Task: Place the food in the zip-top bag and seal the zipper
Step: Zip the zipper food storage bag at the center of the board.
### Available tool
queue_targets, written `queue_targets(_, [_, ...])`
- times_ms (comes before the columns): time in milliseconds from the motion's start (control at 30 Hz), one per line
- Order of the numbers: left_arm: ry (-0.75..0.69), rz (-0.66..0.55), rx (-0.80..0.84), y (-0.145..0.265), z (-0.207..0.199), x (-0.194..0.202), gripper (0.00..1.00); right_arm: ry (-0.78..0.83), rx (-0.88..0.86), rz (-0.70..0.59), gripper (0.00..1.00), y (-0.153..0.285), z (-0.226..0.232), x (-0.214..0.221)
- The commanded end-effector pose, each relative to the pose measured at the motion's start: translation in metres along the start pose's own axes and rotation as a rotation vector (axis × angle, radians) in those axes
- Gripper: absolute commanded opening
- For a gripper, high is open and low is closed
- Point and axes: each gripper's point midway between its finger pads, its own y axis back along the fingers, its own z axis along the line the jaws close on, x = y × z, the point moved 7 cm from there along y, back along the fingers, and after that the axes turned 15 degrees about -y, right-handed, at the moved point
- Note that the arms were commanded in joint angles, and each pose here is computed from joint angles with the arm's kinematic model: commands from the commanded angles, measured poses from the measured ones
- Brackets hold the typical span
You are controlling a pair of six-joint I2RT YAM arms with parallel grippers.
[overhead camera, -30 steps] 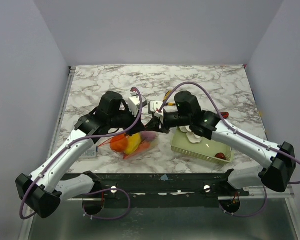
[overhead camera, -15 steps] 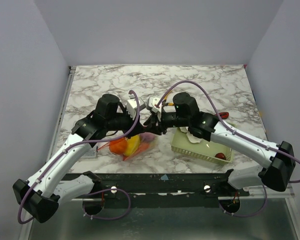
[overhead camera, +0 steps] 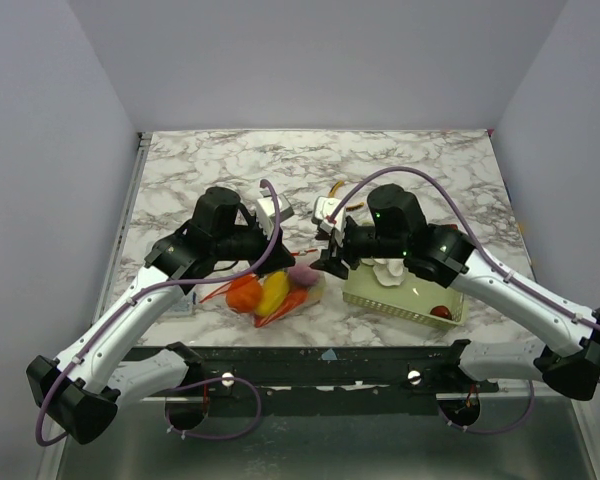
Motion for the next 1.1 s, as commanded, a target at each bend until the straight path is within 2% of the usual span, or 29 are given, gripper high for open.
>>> queue_targets(0, [-0.041, -0.066, 0.036, 0.003, -0.005, -0.015, 0.0, 0.052, -0.003, 0.04, 0.61, 0.004, -0.001, -0.007])
queue_targets(233, [-0.039, -0.068, 0.044, 0.003, -0.006, -0.015, 0.0, 0.073, -0.084, 0.024, 0.54, -0.011, 0.001, -0.018])
queue_targets(300, [-0.042, -0.072, 0.043, 0.003, -0.006, -0.016, 0.0, 0.078, -0.122, 0.036, 0.49, -0.015, 0.003, -0.018])
queue_targets(467, [-0.045, -0.077, 0.043, 0.004, -0.007, -0.017, 0.0, 0.085, -0.175, 0.029, 0.31, -0.019, 0.006, -0.021])
queue_targets(633, [-0.048, -0.081, 0.049, 0.005, -0.008, -0.017, 0.0, 0.096, -0.233, 0.053, 0.01, -0.024, 0.009, -0.018])
queue_targets(833, [-0.061, -0.103, 0.068, 0.007, -0.011, -0.019, 0.0, 0.108, -0.286, -0.01, 0.01, -0.031, 0.013, -0.021])
queue_targets(1067, [-0.07, -0.111, 0.071, 0.009, -0.013, -0.02, 0.0, 0.094, -0.352, -0.013, 0.05, -0.045, 0.015, -0.017])
